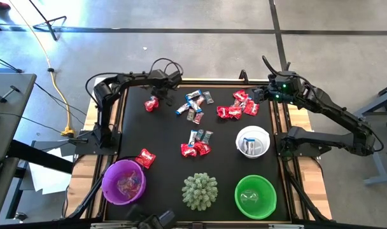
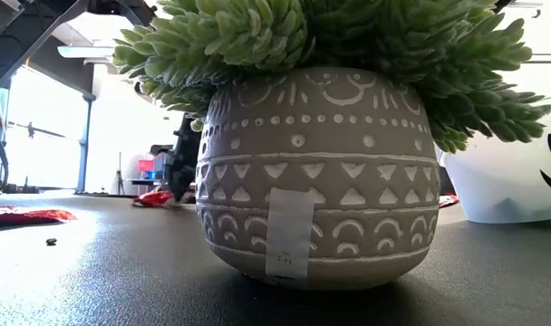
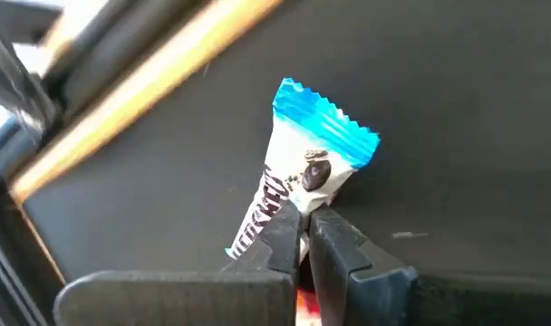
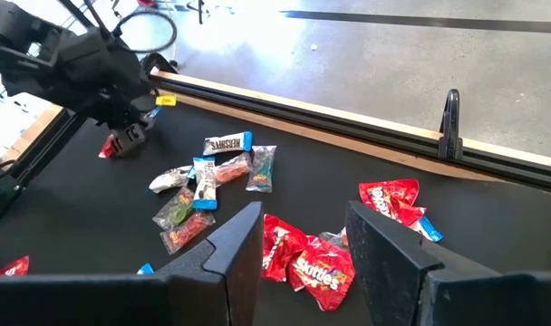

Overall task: Sort candy
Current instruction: Put the white candy wrapper into the white bucket

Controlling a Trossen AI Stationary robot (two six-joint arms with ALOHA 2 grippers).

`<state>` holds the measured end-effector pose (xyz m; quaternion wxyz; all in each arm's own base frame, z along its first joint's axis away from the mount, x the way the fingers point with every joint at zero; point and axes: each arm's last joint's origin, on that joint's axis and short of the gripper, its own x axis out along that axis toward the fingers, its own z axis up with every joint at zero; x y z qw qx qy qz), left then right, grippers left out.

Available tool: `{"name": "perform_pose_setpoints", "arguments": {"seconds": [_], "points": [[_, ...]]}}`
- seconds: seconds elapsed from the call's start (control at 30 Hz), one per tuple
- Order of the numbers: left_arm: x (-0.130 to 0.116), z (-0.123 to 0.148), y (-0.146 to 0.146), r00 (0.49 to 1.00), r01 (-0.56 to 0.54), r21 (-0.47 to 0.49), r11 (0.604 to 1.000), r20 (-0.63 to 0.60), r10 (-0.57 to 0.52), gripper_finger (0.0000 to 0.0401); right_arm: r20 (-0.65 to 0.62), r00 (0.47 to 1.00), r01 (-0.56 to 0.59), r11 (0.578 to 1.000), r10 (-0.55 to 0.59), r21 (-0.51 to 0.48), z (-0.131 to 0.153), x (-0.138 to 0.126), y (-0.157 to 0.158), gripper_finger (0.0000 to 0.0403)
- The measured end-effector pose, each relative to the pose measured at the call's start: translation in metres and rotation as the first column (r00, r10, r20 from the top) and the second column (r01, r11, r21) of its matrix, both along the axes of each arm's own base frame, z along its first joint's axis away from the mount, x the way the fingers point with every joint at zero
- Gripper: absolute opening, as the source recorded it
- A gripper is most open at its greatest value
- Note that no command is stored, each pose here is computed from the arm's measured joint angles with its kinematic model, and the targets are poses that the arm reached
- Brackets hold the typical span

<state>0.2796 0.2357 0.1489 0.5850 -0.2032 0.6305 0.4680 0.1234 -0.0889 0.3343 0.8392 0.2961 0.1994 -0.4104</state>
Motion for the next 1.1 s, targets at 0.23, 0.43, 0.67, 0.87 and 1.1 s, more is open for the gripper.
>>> {"name": "perform_pose_setpoints", "arguments": {"seconds": [0.23,0.43,0.67,0.87,1.1], "points": [[0.027,0.037,-0.001,0.996,0.045,0.052,0.998,0.08,-0.049,0.0,0.001,1.0,-0.003,1.0,0.003,0.002,0.0,0.0,0.0,0.0154],[0.057,0.079,-0.011,0.958,0.156,0.036,0.987,0.24,-0.16,0.0,0.004,1.0,-0.005,1.0,0.005,0.006,0.0,0.0,0.0,0.0154],[0.091,0.151,-0.027,0.85,0.259,0.174,0.95,0.426,-0.31,0.0,0.064,0.998,-0.023,0.999,0.02,0.04,0.0,0.011,-0.004,0.0154],[0.11,0.209,-0.045,0.709,0.294,0.36,0.886,0.54,-0.454,0.0,0.133,0.981,-0.136,0.99,0.139,-0.033,0.001,0.041,-0.014,0.0154],[0.12,0.236,-0.069,0.621,0.293,0.429,0.854,0.594,-0.512,0.0,0.199,0.948,-0.225,0.964,0.25,-0.141,0.002,0.074,-0.02,0.0154]]}}
